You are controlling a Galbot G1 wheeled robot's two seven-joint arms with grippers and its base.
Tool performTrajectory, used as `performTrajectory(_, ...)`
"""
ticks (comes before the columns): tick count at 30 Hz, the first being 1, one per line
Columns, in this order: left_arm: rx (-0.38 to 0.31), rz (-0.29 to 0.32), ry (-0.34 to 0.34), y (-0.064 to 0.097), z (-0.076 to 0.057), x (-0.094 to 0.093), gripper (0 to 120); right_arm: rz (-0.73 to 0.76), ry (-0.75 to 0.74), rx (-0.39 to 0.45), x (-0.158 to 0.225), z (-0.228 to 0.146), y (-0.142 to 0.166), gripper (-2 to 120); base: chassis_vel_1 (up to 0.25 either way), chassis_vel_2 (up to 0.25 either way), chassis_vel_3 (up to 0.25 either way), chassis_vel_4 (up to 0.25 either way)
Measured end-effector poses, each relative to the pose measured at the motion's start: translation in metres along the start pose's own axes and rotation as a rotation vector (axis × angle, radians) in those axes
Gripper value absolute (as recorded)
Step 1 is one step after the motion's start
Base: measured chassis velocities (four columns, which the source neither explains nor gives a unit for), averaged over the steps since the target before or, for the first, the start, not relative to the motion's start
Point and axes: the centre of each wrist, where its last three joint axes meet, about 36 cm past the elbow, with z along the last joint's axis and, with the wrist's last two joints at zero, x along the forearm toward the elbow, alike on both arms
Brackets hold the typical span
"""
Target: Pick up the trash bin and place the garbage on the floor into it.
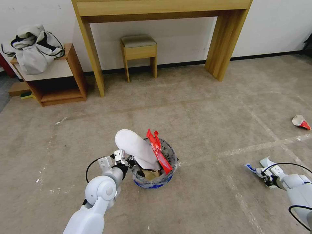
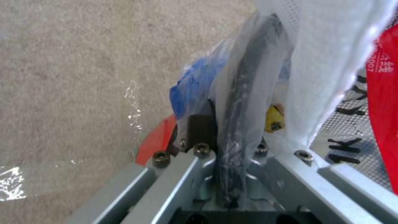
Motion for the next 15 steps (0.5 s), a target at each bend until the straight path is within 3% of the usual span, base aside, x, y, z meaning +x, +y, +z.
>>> performTrajectory(9, 0.005, 0.024, -0.003, -0.003, -0.006, 0.004, 1, 0.040, -0.106, -0.024, 0.036, 0.011, -0.015, 0, 0.000, 0.000, 0.000, 0.000)
performTrajectory(15, 0.018, 0.047, -0.014, -0.007, -0.015, 0.011, 1, 0.050, -0.297, -0.067, 0.094, 0.006, -0.030, 0, 0.000, 0.000, 0.000, 0.000)
